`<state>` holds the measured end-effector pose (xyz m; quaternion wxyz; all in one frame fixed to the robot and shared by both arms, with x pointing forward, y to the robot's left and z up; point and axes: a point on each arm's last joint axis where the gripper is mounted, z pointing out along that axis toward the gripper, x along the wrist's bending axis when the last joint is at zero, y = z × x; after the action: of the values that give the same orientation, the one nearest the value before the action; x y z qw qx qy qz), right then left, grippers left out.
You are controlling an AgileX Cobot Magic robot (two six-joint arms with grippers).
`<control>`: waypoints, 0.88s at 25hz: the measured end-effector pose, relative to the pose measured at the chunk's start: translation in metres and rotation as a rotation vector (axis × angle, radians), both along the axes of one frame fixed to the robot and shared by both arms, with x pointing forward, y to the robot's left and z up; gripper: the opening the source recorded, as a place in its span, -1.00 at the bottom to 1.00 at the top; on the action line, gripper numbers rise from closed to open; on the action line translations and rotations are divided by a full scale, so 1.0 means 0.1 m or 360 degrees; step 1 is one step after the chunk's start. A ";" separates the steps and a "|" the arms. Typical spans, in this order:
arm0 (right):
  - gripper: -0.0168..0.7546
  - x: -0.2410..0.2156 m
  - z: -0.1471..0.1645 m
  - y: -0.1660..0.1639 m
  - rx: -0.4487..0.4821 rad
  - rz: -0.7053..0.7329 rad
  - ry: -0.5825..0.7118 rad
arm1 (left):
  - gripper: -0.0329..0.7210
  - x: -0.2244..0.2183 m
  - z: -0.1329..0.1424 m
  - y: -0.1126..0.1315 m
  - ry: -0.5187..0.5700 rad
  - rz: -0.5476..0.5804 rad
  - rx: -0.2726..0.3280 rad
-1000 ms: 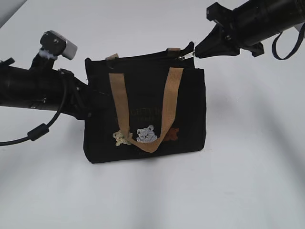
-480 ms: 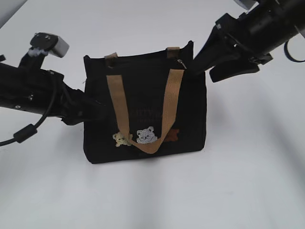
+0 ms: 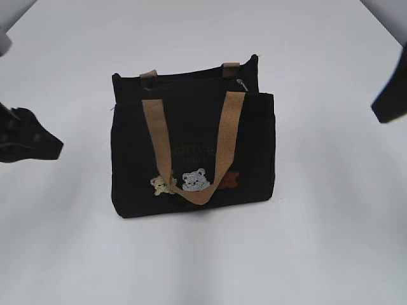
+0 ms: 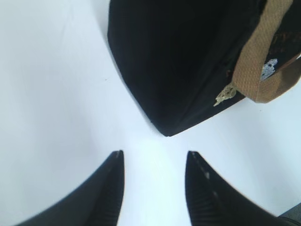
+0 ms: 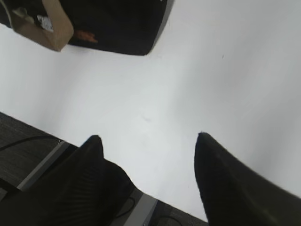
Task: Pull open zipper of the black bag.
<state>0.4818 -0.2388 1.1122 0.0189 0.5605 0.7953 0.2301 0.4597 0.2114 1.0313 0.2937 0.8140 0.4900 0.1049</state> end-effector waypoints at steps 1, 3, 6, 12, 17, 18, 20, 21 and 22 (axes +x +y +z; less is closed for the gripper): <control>0.26 -0.16 0.01 -0.02 -0.0003 -0.0003 -0.0023 | -0.05 -0.06 0.06 0.03 -0.0007 0.0033 0.0001; 0.25 -0.46 -0.07 -0.07 -0.0014 -0.0016 -0.0056 | -0.06 -0.20 0.22 0.10 -0.0057 0.0075 0.0005; 0.21 -0.91 -0.22 -0.16 -0.0050 -0.0034 -0.0148 | -0.05 -0.47 0.44 0.20 -0.0109 0.0134 -0.0020; 0.16 -1.74 -0.47 -0.34 -0.0133 -0.0059 -0.0448 | -0.10 -1.17 0.79 0.48 -0.0313 0.0226 -0.0040; 0.15 -2.20 -0.64 -0.41 -0.0096 -0.0113 -0.0752 | -0.10 -1.70 0.93 0.68 -0.0560 0.0260 -0.0078; 0.15 -2.27 -0.65 -0.42 -0.0083 -0.0120 -0.0828 | -0.11 -1.79 0.93 0.72 -0.0610 0.0267 -0.0077; 0.15 -2.38 -0.66 -0.44 -0.0060 -0.0133 -0.0951 | -0.11 -1.93 0.89 0.77 -0.0677 0.0278 -0.0079; 0.15 -2.43 -0.66 -0.44 -0.0049 -0.0137 -0.1006 | -0.11 -1.98 0.84 0.79 -0.0690 0.0278 -0.0082; 0.15 -2.48 -0.66 -0.45 -0.0041 -0.0141 -0.1058 | -0.11 -2.02 0.76 0.80 -0.0691 0.0279 -0.0085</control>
<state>0.2341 -0.2838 1.0467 0.2943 0.4885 0.7233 0.3894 0.2579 0.2913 1.1074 0.4035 0.7187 0.4867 0.2896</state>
